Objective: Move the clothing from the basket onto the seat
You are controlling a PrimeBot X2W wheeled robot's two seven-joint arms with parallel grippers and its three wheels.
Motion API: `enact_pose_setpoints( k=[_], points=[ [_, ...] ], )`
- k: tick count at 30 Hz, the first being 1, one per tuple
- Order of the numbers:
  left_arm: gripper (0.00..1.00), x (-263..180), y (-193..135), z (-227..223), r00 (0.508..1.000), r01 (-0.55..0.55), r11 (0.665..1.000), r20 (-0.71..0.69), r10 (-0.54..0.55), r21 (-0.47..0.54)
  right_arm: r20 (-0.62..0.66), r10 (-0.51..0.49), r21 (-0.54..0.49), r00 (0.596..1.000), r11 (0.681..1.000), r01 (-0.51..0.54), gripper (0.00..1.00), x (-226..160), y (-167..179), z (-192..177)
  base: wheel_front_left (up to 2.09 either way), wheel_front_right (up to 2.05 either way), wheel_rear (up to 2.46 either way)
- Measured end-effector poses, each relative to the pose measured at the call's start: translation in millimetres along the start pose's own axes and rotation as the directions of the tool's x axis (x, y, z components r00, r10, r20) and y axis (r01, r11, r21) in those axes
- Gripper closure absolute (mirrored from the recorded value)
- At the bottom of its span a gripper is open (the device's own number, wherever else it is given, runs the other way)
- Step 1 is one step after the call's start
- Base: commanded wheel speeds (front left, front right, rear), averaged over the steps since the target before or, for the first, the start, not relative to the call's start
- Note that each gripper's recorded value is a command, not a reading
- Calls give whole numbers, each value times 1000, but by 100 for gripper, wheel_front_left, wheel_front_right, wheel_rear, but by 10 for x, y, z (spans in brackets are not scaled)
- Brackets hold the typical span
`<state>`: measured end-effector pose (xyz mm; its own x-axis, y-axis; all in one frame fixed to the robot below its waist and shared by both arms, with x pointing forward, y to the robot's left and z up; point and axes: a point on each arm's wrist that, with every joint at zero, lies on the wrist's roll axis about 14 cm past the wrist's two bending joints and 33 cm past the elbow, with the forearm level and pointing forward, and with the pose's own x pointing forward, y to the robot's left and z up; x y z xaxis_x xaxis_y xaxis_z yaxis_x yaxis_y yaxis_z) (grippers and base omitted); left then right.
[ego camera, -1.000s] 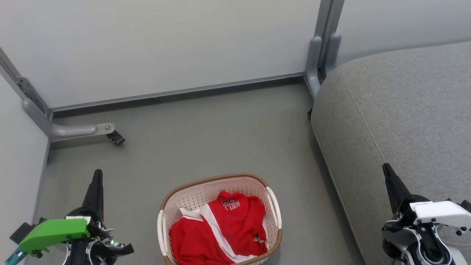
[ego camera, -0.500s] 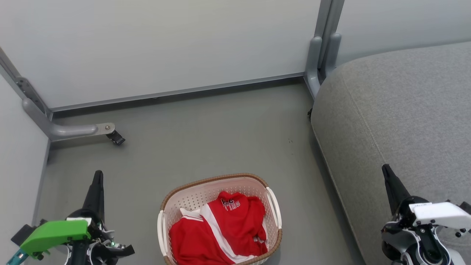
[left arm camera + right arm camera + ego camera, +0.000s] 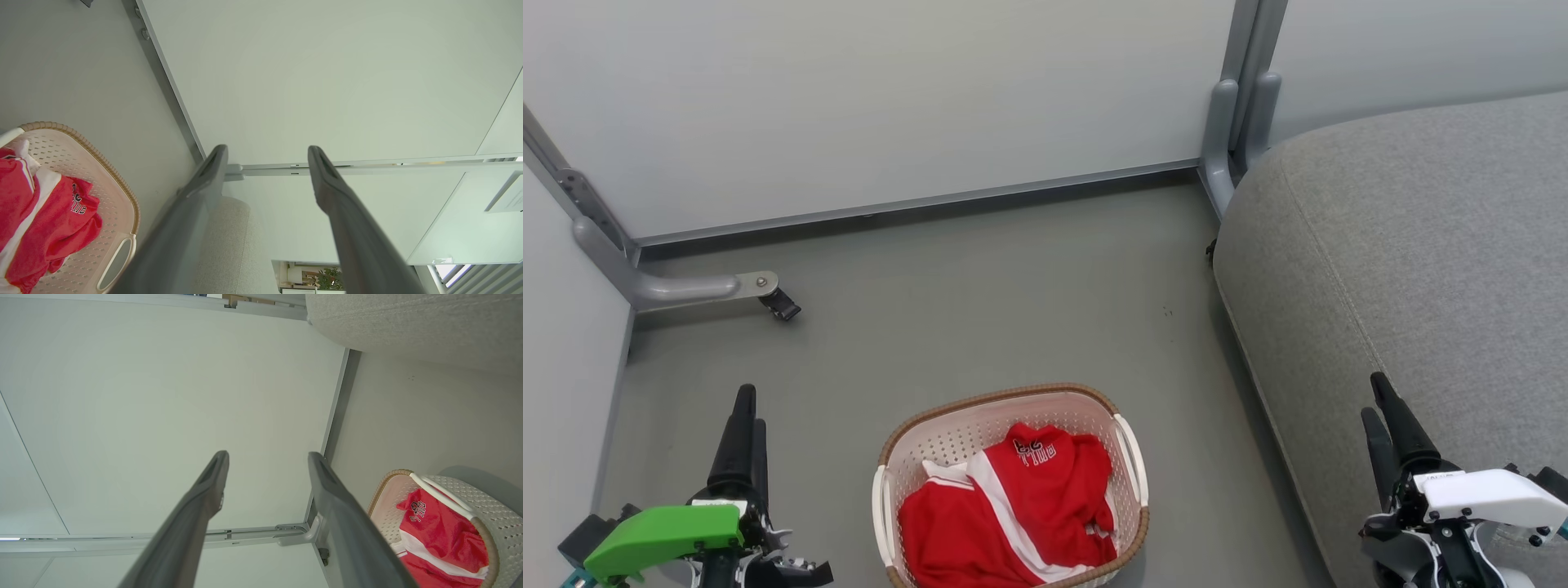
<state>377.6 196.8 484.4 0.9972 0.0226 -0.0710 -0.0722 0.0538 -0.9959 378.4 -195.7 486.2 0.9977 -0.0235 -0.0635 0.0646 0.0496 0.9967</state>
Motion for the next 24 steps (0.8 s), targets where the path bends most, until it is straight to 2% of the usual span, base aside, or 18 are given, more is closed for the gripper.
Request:
enact_pose_setpoints(
  k=[11, 18, 24],
  points=[
    [0, 26, -114, -37, 1000, 28, 983, 4, -30, 181, 6, 30, -194, 1000, 981, -28, 0, 4, 102, -25, 0, 0, 0],
    [0, 43, -189, -110, 999, 45, 947, -9, -45, 319, 6, 55, -306, 998, 951, -50, 0, 14, 177, -46, 0, 0, 0],
    [0, 43, -226, -192, 998, 60, 896, -27, -54, 441, -5, 78, -422, 997, 904, -73, 0, 13, 241, -88, 0, 0, 0]
  ],
)
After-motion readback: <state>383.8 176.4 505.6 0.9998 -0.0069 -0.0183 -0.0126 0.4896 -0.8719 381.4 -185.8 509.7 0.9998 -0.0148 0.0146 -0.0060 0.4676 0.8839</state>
